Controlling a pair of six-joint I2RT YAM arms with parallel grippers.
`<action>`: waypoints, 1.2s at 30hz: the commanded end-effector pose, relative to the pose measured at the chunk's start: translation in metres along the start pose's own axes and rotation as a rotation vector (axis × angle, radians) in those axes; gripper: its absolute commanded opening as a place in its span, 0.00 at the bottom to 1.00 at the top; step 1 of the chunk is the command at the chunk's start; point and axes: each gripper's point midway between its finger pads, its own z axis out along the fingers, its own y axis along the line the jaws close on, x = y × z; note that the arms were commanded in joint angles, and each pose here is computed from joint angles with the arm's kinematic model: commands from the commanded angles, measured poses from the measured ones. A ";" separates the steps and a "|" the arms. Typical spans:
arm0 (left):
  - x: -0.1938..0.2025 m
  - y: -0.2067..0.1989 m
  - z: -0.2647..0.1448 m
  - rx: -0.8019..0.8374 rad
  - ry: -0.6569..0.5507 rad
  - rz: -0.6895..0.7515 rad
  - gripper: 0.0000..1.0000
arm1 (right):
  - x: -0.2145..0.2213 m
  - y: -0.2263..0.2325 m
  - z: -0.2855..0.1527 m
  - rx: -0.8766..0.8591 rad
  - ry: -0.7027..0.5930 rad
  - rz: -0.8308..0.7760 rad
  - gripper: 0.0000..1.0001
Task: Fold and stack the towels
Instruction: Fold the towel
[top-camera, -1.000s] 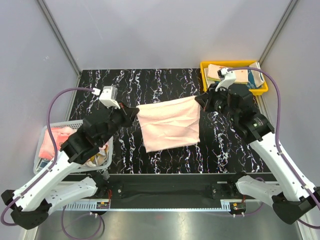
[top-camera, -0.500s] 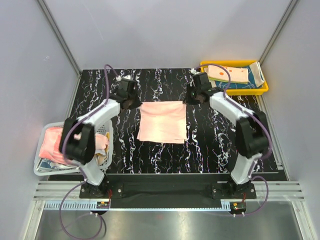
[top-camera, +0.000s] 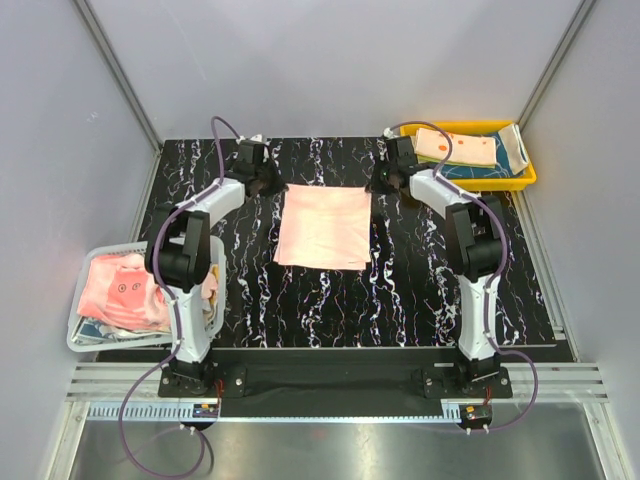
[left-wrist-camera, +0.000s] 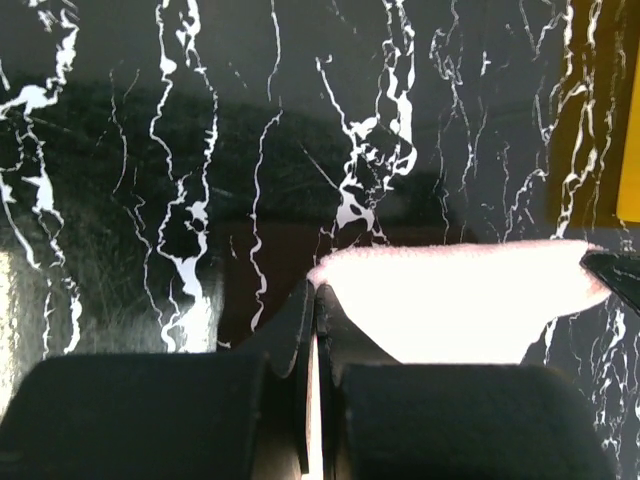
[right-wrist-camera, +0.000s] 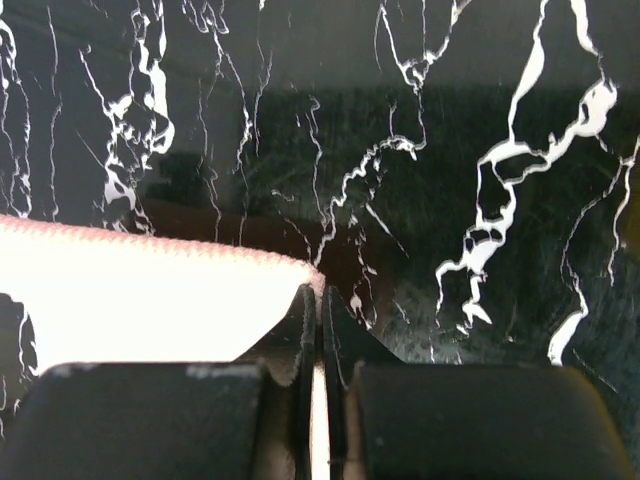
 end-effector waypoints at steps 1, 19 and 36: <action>-0.026 -0.023 -0.022 0.092 -0.093 0.029 0.00 | -0.027 0.010 -0.025 -0.019 -0.107 -0.025 0.02; 0.042 0.004 -0.072 0.016 -0.078 -0.019 0.00 | 0.056 0.046 -0.080 -0.114 -0.063 -0.029 0.02; 0.097 0.015 -0.103 0.004 -0.044 -0.002 0.00 | 0.110 0.041 -0.105 -0.100 -0.031 -0.012 0.02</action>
